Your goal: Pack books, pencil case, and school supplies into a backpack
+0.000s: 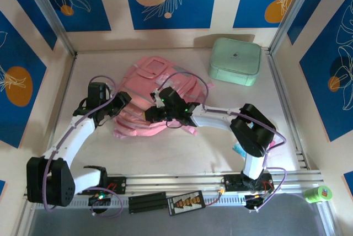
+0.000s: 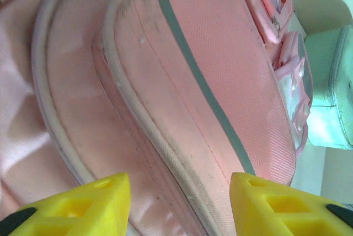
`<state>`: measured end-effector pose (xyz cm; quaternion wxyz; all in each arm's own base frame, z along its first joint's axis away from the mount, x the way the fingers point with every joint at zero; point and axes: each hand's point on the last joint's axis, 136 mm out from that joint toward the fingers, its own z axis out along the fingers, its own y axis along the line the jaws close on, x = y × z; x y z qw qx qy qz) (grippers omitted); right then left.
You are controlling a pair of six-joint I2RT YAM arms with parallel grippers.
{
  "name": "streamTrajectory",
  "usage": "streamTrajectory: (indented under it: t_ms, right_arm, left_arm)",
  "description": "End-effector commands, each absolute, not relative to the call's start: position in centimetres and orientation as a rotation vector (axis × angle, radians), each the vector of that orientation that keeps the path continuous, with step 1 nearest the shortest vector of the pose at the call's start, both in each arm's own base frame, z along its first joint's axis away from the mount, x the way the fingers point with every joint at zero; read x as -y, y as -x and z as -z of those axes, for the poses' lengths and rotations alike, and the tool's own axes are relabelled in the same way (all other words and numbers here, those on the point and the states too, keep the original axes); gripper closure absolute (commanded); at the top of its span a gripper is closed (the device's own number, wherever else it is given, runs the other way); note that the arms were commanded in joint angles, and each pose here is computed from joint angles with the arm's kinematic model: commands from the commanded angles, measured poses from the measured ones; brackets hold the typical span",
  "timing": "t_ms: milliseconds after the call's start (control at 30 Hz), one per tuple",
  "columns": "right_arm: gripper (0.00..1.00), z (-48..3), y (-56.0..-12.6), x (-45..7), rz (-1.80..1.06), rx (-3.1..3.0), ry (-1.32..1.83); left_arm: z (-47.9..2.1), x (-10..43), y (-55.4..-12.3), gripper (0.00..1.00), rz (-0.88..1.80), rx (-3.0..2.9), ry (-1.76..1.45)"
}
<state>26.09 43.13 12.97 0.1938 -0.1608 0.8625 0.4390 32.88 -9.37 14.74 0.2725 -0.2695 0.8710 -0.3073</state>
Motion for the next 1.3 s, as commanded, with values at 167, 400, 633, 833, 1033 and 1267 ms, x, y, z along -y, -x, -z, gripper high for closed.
streamTrajectory:
  t_ms: [167,400,633,833,1033,1267]
  right_arm:
    - [1.00,-14.5,-25.4,-44.0,-1.264,-2.382,0.527]
    - [1.00,-12.9,-25.1,-42.0,-1.034,-2.425,0.572]
    - [1.00,-11.4,-25.5,-38.3,-0.741,-2.476,0.551]
    - [1.00,-10.1,-26.7,-33.1,-0.495,-2.518,0.397]
    - [1.00,-10.8,-28.2,-31.0,-0.460,-2.508,0.297]
    - [1.00,-11.9,-31.2,-29.8,-0.444,-2.526,0.115]
  left_arm:
    - [-13.2,11.3,-33.7,0.59,0.912,-2.373,0.748]
    - [-13.1,11.7,-35.1,0.65,0.930,-2.363,0.738]
    - [-12.6,11.6,-35.5,0.87,0.908,-2.372,0.732]
    - [-13.0,11.3,-35.5,1.00,0.868,-2.377,0.707]
    - [-13.5,11.6,-35.3,1.00,0.894,-2.377,0.684]
    - [-13.3,12.3,-34.5,1.00,0.931,-2.418,0.623]
